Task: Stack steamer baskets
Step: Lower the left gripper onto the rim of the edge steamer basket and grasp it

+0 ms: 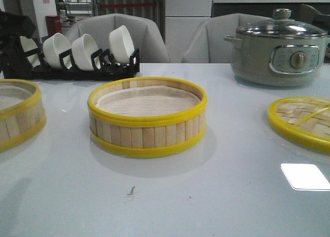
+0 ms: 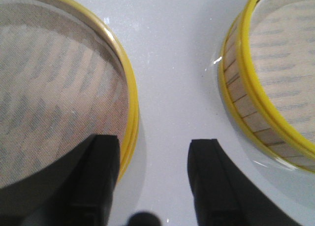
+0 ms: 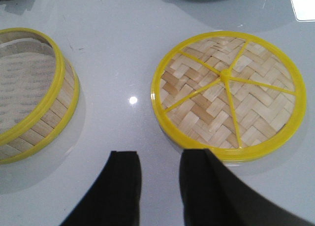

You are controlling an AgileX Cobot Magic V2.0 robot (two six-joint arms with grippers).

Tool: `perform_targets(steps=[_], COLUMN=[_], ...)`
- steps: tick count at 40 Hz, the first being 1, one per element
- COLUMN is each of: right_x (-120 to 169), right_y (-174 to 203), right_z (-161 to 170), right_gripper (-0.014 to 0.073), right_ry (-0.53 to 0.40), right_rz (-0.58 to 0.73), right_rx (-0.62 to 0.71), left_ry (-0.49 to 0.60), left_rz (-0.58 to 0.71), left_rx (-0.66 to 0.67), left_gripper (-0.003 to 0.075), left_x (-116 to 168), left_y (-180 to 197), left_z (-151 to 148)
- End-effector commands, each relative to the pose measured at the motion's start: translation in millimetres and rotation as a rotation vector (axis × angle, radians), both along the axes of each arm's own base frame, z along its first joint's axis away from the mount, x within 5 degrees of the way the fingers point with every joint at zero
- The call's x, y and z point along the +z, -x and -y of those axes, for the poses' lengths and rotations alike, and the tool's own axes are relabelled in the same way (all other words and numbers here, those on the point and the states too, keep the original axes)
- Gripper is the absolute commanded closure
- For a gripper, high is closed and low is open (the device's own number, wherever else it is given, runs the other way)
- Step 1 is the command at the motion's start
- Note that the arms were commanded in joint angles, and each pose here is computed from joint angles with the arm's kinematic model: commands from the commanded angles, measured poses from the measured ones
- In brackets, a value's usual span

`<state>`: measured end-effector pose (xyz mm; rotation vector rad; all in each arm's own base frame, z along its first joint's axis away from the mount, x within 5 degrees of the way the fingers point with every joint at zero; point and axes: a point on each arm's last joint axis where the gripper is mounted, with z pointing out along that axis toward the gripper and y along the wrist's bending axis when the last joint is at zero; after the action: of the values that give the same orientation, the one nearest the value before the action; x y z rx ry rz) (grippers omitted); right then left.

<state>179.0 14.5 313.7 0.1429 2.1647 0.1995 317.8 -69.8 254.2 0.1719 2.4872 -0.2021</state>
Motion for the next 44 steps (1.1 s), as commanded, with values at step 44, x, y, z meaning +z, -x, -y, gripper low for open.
perform_targets(steps=[44], right_x=[17], right_y=[-2], right_z=[1], right_gripper=[0.0265], right_ry=[0.019], right_rz=[0.084], right_rx=[0.003], left_ry=[-0.078], left_rz=[-0.103], left_rx=[-0.038], left_gripper=[0.054], left_x=[-40], left_y=[-76], left_z=[16])
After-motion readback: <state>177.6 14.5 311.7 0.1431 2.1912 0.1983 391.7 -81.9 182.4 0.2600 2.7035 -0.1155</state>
